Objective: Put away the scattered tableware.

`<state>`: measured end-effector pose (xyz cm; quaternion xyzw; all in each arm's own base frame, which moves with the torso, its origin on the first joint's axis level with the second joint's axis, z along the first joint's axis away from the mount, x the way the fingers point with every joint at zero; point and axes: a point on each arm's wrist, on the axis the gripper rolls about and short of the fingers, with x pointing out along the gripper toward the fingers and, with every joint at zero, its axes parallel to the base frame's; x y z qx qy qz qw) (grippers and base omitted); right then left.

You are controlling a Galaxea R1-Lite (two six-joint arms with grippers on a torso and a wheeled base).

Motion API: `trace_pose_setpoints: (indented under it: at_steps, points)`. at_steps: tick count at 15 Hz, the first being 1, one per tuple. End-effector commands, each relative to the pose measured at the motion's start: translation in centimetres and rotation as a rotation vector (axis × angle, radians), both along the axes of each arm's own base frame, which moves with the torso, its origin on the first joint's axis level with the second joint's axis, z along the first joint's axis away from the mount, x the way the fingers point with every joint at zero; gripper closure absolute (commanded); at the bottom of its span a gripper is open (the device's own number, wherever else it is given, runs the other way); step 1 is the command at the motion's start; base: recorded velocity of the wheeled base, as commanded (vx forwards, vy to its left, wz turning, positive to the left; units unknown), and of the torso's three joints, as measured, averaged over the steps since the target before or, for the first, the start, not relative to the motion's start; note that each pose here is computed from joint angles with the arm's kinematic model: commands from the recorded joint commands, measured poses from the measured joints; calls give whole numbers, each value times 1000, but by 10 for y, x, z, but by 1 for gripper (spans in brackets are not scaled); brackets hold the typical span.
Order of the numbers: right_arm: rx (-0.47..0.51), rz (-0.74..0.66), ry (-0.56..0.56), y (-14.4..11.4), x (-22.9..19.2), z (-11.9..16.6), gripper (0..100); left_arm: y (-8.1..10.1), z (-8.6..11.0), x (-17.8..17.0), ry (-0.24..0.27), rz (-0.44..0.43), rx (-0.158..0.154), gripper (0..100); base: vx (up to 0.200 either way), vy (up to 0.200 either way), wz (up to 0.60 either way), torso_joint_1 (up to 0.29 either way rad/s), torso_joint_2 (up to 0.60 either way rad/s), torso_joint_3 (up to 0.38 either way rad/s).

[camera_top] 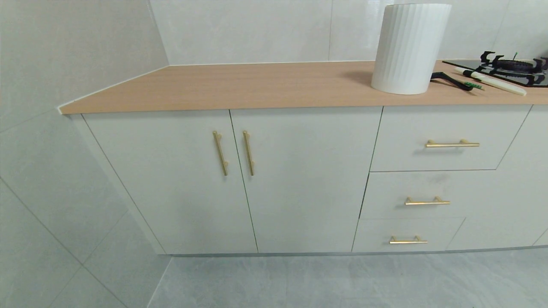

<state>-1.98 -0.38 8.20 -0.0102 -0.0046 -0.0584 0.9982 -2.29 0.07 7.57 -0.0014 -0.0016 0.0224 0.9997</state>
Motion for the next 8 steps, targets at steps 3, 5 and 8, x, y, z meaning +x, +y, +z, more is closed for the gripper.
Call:
trace_pose_setpoints:
  at_steps: [3,5,8]
  points:
    - [3,-106,-42,-1,-4,0,0,0,0,0,0,1,0,0,0,0,0,0,0,0]
    - [30,-108,-42,-1,-4,-1,0,0,0,0,0,1,-2,0,0,0,0,0,0,0]
    - [-36,216,-35,6,-3,-2,0,0,0,0,0,1,-2,0,0,0,0,0,0,0]
